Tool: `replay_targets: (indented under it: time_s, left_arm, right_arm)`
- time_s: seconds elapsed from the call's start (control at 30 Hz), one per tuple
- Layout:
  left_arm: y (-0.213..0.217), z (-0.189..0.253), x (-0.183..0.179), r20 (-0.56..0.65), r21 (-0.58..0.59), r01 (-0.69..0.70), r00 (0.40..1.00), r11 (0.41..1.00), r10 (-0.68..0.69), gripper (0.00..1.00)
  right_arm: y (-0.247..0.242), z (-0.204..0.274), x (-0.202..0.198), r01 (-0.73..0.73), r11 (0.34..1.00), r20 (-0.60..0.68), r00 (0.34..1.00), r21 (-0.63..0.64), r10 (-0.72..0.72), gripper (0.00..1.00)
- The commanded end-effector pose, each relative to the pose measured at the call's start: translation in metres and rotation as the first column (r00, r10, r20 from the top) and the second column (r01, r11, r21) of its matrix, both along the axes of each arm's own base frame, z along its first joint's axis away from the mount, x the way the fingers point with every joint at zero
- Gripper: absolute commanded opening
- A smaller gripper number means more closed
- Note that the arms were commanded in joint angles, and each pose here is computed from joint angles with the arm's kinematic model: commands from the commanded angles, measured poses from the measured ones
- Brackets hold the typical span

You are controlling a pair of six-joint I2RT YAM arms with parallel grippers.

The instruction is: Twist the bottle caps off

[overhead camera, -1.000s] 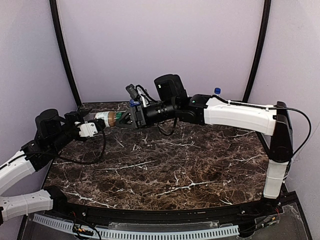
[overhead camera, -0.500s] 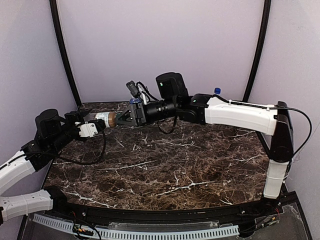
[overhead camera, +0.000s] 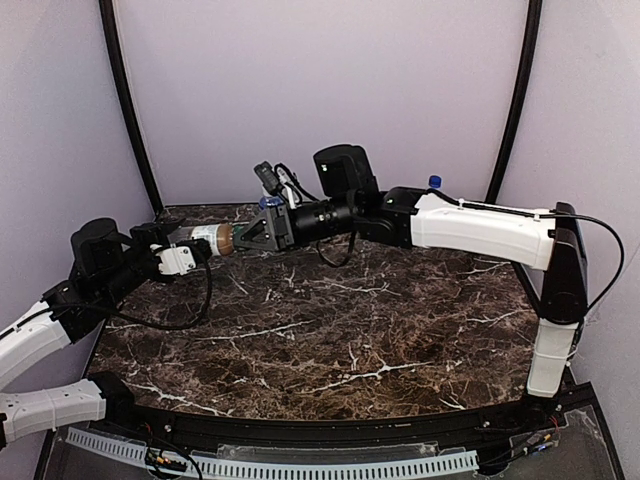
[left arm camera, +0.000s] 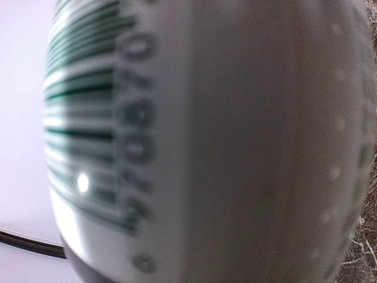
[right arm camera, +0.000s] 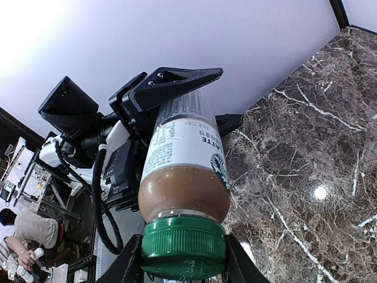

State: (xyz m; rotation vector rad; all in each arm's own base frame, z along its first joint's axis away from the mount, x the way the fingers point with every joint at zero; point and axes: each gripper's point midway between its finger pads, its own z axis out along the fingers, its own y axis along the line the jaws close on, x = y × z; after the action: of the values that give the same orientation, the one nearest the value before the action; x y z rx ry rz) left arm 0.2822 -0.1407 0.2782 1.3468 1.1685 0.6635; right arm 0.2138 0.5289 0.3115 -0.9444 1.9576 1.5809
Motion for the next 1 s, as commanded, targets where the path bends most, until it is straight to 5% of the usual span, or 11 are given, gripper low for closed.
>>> replay_targets:
  time_s: [0.0,0.1,0.23,0.57,0.83,0.97]
  left_arm:
    - [-0.016,-0.014,-0.018,-0.130,-0.057,0.106,0.985,0.993,-0.113,0.30]
    - [-0.038,-0.033,-0.055,-0.324,-0.133,0.265,0.899,0.955,-0.294,0.30]
    - [-0.050,-0.046,-0.092,-0.475,-0.223,0.358,0.772,0.907,-0.422,0.28]
    - [-0.057,-0.043,-0.118,-0.565,-0.337,0.368,0.657,0.867,-0.499,0.27]
    - [-0.055,-0.040,-0.108,-0.552,-0.345,0.319,0.692,0.883,-0.466,0.27]
    - [-0.050,-0.042,-0.087,-0.506,-0.316,0.265,0.765,0.911,-0.398,0.31]
  right_arm:
    - [-0.005,0.021,-0.018,-0.065,0.998,0.122,0.991,0.016,0.062,0.00]
    - [-0.001,0.019,-0.037,-0.109,0.993,0.330,0.937,-0.038,0.115,0.00]
    - [-0.002,0.014,-0.067,-0.172,0.977,0.620,0.756,-0.122,0.211,0.00]
    - [-0.010,-0.011,-0.092,-0.104,0.930,0.897,0.249,-0.351,0.366,0.00]
    - [-0.025,0.012,-0.068,0.063,0.949,0.930,0.229,-0.308,0.287,0.02]
    - [-0.031,0.036,-0.050,0.182,0.963,0.935,0.330,-0.199,0.131,0.31]
